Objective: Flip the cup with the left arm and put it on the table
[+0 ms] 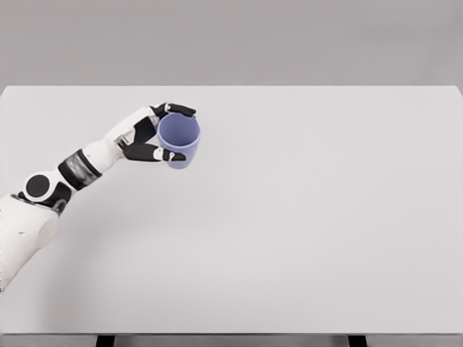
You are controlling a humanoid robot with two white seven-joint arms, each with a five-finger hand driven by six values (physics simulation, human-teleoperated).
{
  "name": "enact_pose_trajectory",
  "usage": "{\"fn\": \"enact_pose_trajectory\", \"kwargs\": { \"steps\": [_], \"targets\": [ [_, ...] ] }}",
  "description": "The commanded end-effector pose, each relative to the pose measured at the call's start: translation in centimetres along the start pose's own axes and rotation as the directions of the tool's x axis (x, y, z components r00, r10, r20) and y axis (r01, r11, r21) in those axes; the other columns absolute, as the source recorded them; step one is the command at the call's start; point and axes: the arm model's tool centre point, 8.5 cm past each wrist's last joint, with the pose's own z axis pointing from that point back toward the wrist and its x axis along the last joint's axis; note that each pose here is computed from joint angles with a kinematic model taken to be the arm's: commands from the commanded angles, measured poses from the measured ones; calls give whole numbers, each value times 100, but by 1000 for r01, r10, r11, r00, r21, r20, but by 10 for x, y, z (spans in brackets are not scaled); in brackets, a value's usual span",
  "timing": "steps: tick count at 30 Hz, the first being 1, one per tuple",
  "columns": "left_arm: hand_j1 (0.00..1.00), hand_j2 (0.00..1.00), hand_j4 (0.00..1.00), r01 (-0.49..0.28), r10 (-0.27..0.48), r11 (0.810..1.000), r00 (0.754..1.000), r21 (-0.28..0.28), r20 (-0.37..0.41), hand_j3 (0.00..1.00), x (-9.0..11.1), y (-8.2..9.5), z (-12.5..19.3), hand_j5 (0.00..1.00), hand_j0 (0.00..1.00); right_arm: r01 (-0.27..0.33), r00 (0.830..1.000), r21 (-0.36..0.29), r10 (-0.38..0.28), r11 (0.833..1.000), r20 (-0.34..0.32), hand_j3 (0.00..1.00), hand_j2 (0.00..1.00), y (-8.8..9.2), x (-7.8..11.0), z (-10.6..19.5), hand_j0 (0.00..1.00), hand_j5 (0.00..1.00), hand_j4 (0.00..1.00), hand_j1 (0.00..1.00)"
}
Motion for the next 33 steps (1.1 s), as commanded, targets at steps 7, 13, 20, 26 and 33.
{"fn": "enact_pose_trajectory", "kwargs": {
  "steps": [7,13,20,26,33],
  "targets": [
    [70,70,70,-32,32,999,999,21,-25,70,-15,-3,-6,70,70,0,1000,-1,0,1000,0,100,100,0,0,0,100,100,100,100],
    [91,91,91,-29,29,999,999,20,-25,91,-16,-4,-6,91,91,0,1000,-1,0,1000,0,100,100,0,0,0,100,100,100,100],
    [100,100,100,-28,28,999,999,17,-21,100,-15,-5,-7,100,100,0,1000,-1,0,1000,0,100,100,0,0,0,100,100,100,100],
    [100,100,100,-16,16,1000,1000,13,0,100,-7,-2,-11,100,100,0,1000,-1,0,1000,0,100,100,0,0,0,100,100,100,100],
    [100,100,100,131,-131,991,991,22,-9,100,38,49,1,100,100,0,1000,-1,0,1000,0,100,100,0,0,0,100,100,100,100]
  ]
}}
